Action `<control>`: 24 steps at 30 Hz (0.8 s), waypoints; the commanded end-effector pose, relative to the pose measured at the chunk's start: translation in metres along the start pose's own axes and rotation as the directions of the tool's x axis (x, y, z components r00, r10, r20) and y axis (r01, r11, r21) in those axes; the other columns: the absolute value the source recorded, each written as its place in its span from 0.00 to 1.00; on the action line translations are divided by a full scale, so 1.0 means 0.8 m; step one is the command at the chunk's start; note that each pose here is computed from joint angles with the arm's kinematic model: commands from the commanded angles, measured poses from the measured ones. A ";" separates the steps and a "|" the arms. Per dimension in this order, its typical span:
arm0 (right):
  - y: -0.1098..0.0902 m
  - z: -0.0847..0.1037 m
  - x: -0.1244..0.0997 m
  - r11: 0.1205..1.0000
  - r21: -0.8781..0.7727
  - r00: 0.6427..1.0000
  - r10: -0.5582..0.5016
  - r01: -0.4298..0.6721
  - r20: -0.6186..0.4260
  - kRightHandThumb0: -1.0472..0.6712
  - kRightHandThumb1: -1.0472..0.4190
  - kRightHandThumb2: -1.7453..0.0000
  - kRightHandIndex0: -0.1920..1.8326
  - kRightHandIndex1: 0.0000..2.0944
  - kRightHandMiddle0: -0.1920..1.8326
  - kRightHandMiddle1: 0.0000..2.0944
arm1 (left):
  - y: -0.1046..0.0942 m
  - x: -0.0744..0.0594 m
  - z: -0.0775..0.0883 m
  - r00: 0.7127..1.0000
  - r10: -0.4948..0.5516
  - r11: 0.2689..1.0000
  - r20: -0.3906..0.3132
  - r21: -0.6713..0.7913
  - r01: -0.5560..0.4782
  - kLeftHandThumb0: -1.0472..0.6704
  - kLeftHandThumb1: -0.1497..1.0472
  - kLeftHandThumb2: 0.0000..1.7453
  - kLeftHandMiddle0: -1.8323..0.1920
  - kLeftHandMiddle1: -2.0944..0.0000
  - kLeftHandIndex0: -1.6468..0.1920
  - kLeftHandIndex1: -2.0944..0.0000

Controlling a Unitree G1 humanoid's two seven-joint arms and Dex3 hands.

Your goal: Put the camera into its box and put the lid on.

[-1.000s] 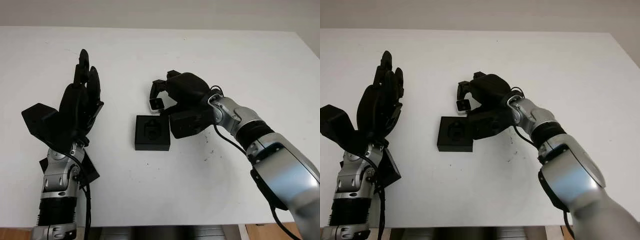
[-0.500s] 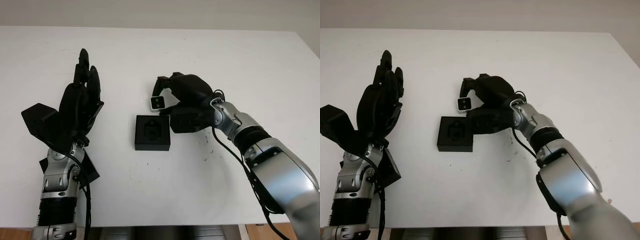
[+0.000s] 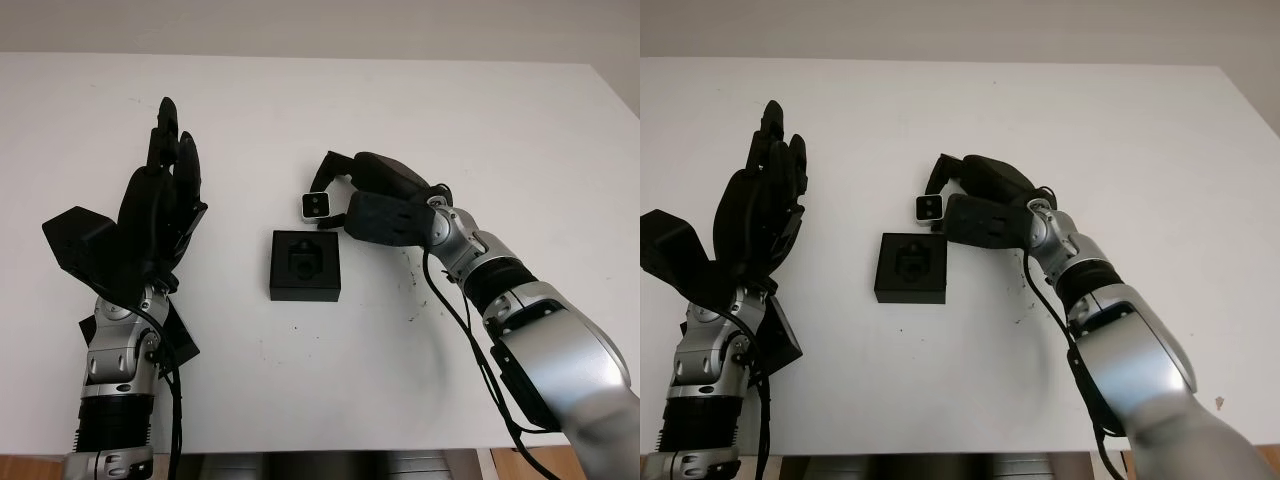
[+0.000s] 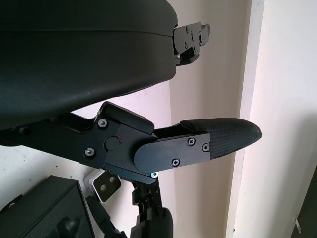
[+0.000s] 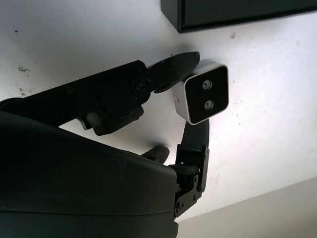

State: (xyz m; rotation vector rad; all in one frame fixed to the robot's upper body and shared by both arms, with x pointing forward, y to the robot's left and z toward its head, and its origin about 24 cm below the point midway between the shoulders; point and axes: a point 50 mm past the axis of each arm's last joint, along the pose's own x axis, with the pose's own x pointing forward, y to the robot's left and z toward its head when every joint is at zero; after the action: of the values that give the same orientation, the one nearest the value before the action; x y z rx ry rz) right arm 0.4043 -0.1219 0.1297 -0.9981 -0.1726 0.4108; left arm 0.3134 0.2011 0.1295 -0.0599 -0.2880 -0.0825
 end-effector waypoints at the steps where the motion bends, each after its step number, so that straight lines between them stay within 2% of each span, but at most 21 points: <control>1: 0.004 -0.005 -0.002 0.999 0.036 1.000 0.006 -0.005 -0.014 0.37 0.03 0.97 0.19 0.24 0.23 0.76 | -0.002 0.001 0.005 1.000 -0.008 1.000 0.016 0.008 0.008 0.13 1.00 0.34 1.00 1.00 1.00 1.00; 9: -0.001 -0.005 -0.004 0.995 0.102 1.000 -0.007 0.006 0.009 0.37 0.03 0.97 0.18 0.23 0.23 0.76 | -0.002 0.001 0.005 1.000 -0.013 1.000 0.016 0.008 0.012 0.13 1.00 0.34 1.00 1.00 1.00 1.00; 24: -0.003 -0.002 -0.010 0.974 0.203 0.990 -0.115 0.097 0.080 0.39 0.04 0.97 0.18 0.19 0.24 0.75 | -0.001 0.000 0.004 1.000 -0.020 1.000 0.013 0.015 0.019 0.13 1.00 0.34 1.00 1.00 1.00 1.00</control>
State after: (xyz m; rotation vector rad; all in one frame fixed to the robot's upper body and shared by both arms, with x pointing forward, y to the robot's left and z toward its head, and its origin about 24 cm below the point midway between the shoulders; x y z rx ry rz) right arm 0.3994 -0.1297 0.1291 -0.7935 -0.2309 0.3749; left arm 0.3133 0.2004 0.1295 -0.0570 -0.2883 -0.0922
